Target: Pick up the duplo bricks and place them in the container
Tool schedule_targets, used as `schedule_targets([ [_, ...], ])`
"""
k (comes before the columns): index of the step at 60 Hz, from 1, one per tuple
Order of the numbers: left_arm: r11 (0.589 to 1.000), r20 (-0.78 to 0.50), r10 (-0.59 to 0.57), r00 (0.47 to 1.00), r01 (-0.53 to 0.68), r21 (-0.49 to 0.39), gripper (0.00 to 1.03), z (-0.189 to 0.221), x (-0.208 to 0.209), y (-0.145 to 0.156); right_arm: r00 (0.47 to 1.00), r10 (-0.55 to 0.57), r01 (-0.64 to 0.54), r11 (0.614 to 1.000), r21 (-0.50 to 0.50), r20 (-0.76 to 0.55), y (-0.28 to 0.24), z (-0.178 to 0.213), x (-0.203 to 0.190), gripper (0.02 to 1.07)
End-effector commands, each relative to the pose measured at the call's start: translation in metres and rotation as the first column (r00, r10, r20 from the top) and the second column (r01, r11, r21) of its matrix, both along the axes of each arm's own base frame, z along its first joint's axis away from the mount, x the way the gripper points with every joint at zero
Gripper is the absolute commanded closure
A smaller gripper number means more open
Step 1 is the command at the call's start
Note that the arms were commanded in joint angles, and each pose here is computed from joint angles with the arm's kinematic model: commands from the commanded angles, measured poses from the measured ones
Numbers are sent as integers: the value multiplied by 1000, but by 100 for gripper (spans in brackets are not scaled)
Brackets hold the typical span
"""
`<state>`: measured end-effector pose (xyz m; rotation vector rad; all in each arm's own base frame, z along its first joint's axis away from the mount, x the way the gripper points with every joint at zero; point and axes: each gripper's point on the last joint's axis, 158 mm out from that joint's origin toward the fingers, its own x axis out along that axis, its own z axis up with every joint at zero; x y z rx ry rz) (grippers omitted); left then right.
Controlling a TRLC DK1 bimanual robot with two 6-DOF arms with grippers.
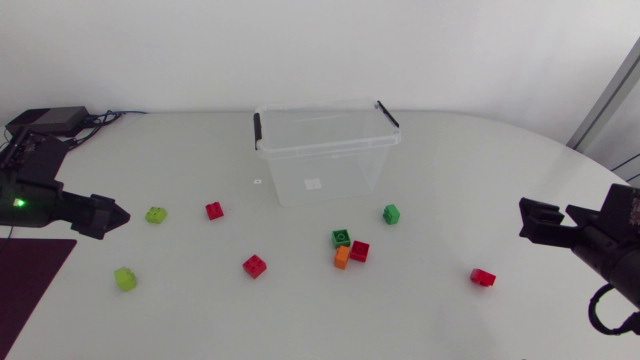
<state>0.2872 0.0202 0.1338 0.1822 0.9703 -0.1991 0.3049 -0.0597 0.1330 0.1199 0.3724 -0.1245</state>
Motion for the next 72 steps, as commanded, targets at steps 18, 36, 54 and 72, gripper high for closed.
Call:
schedule_targets([
  [18, 911, -231, -350, 908, 388, 141, 7, -81, -15, 39, 987, 86, -88, 996, -3, -136, 3, -24, 2, 7],
  [36, 782, -279, -558, 781, 608, 136, 10, -120, -33, 48, 947, 249, -278, 951, -131, -202, 36, -25, -26, 7],
  [54, 713, -297, -651, 699, 697, 75, 15, -147, -40, 50, 867, 346, -424, 891, -163, -360, 57, -32, -35, 7],
  [72, 703, -290, -679, 674, 712, 7, 21, -164, -39, 38, 836, 429, -511, 835, -202, -341, 78, -33, -38, 9],
])
